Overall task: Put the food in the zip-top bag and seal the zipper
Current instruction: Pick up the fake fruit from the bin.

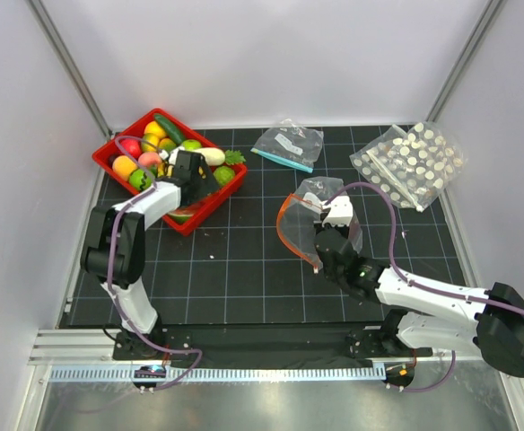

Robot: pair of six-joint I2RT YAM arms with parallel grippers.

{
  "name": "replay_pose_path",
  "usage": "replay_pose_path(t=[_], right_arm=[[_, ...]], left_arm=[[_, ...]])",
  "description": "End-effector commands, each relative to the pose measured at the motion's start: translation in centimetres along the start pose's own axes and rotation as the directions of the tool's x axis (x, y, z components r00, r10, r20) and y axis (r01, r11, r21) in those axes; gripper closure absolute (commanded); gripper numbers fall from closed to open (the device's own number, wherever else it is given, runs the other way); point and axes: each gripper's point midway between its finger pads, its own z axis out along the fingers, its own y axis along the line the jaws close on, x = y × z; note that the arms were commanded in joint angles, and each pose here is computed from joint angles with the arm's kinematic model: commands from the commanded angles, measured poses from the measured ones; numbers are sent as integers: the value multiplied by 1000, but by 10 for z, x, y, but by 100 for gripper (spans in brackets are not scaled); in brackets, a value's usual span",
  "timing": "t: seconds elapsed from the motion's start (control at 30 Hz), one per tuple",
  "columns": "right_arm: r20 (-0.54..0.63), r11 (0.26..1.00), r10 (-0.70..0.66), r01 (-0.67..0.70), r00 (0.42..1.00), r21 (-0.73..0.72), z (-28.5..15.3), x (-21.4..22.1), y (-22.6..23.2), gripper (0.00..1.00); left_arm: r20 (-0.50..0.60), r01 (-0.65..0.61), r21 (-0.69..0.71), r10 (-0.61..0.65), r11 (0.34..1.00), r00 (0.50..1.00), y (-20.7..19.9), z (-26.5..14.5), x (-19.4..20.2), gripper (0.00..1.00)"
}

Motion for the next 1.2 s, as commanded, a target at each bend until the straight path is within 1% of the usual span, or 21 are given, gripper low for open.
replay_pose_path(t=[0.0, 0.03, 0.1, 0.17, 0.2, 0.23, 0.33, 0.37, 0.4, 0.47, 0.5, 0.57, 0.6, 0.7, 0.8, 0.83, 0.93, 0.97, 1.1, 1.13, 1.17], right_arm=[[46, 997, 75, -76, 996, 26, 0, -14, -3, 99], [45, 997, 75, -76, 996, 27, 0, -14, -3, 99], [46, 997, 76, -77, 996, 26, 0, -14, -3, 99], [44, 997, 74, -75, 996, 26, 0, -13, -3, 99], [45, 997, 75, -76, 996, 27, 0, -14, -3, 99], [44, 997, 72, -74, 996, 27, 0, -13, -3, 99], [42, 997, 70, -71, 997, 28, 1, -13, -2, 99], [42, 997, 74, -75, 996, 26, 1, -13, -2, 99], [40, 997, 72, -73, 997, 25, 1, -12, -1, 99], [40, 997, 73, -74, 997, 24, 1, -12, 0, 99], [39, 997, 72, -73, 997, 24, 1, -12, 0, 99], [38, 997, 71, -72, 997, 23, 2, -12, 0, 99], [36, 997, 68, -69, 997, 25, 2, -11, 0, 99], [38, 997, 72, -73, 997, 24, 1, -12, -1, 99], [41, 997, 79, -80, 996, 21, 1, -13, 0, 99], [43, 996, 80, -81, 996, 24, 1, -13, -1, 99], [47, 996, 85, -86, 995, 26, 0, -15, -3, 99], [47, 996, 85, -87, 995, 27, -1, -15, -4, 99], [49, 995, 85, -87, 995, 38, -1, -16, -6, 99], [49, 995, 87, -89, 995, 39, -2, -16, -6, 99], [48, 995, 86, -88, 995, 43, -1, -17, -7, 99]], left_arm=[[-17, 14, 90, -13, 996, 1000, -26, 2, -6, 14], [-9, 14, 97, -13, 995, 1000, -28, 5, -9, 14], [-21, 9, 94, -7, 996, 1000, -29, 12, -5, 19], [-29, 6, 90, -4, 996, 1000, -28, 16, -4, 34], [-27, 3, 94, 0, 996, 1000, -28, 14, -5, 43], [-8, 2, 103, -1, 995, 1000, -30, 10, -9, 57], [81, 11, 126, -22, 992, 997, -27, -13, -24, 69], [89, 8, 121, -19, 993, 996, -22, -19, -22, 71], [129, 9, 146, -28, 989, 991, -26, -36, -35, 74], [153, 7, 162, -32, 987, 988, -25, -51, -39, 75], [185, 8, 190, -44, 982, 982, -29, -68, -47, 75], [206, 5, 219, -52, 976, 977, -30, -83, -47, 75], [229, -2, 260, -59, 966, 972, -38, -100, -51, 75], [215, -27, 344, -51, 938, 975, -54, -117, -38, 74], [197, -86, 434, -2, 897, 980, -82, -140, -14, 74], [191, -123, 473, 35, 872, 981, -97, -151, 2, 74], [211, -192, 541, 89, 819, 973, -121, -173, 24, 74], [206, -223, 570, 125, 791, 971, -132, -183, 45, 74], [243, -267, 661, 137, 702, 960, -156, -218, 71, 74], [244, -273, 671, 143, 689, 959, -157, -221, 77, 74], [253, -285, 699, 146, 656, 956, -163, -234, 84, 74]])
